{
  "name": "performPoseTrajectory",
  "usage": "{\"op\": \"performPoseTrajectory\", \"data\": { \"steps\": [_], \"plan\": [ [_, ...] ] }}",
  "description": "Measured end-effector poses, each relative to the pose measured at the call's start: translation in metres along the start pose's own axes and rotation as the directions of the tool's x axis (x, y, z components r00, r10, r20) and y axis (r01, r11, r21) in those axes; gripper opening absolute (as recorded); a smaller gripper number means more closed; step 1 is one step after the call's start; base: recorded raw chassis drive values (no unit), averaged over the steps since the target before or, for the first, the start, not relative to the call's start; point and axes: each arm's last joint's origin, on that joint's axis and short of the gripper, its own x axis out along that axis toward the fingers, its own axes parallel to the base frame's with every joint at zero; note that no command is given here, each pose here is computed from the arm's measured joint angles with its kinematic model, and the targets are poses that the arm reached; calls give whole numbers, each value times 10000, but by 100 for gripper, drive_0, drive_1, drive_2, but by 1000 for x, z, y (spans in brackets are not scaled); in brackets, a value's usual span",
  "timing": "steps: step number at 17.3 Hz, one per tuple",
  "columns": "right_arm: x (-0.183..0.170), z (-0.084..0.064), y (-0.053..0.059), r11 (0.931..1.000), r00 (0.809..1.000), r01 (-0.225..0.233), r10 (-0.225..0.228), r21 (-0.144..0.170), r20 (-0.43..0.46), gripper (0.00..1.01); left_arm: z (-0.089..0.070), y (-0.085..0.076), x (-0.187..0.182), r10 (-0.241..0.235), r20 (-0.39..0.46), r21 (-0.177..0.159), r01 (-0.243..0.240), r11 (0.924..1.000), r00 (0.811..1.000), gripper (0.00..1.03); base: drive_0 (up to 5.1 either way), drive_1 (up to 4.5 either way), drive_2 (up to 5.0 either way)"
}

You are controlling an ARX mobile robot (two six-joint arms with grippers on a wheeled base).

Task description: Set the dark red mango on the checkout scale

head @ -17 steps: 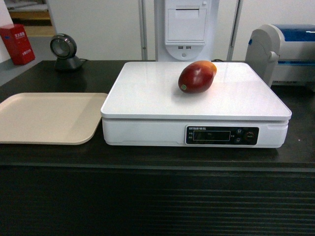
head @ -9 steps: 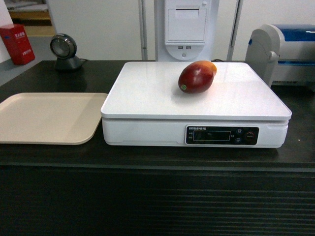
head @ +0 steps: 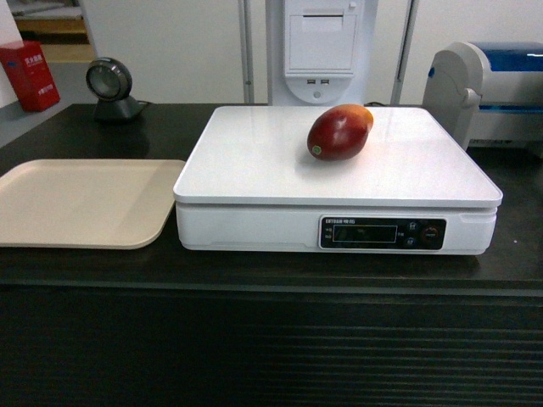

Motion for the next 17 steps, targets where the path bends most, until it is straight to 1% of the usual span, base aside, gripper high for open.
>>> {"op": "performPoseTrajectory", "data": {
  "steps": [17],
  "plan": [
    [0,0,0,10000,10000,-4,4,0,-11,98,0,0,0,0,8,0,0,10000,10000,98,0,0,0]
  ]
}}
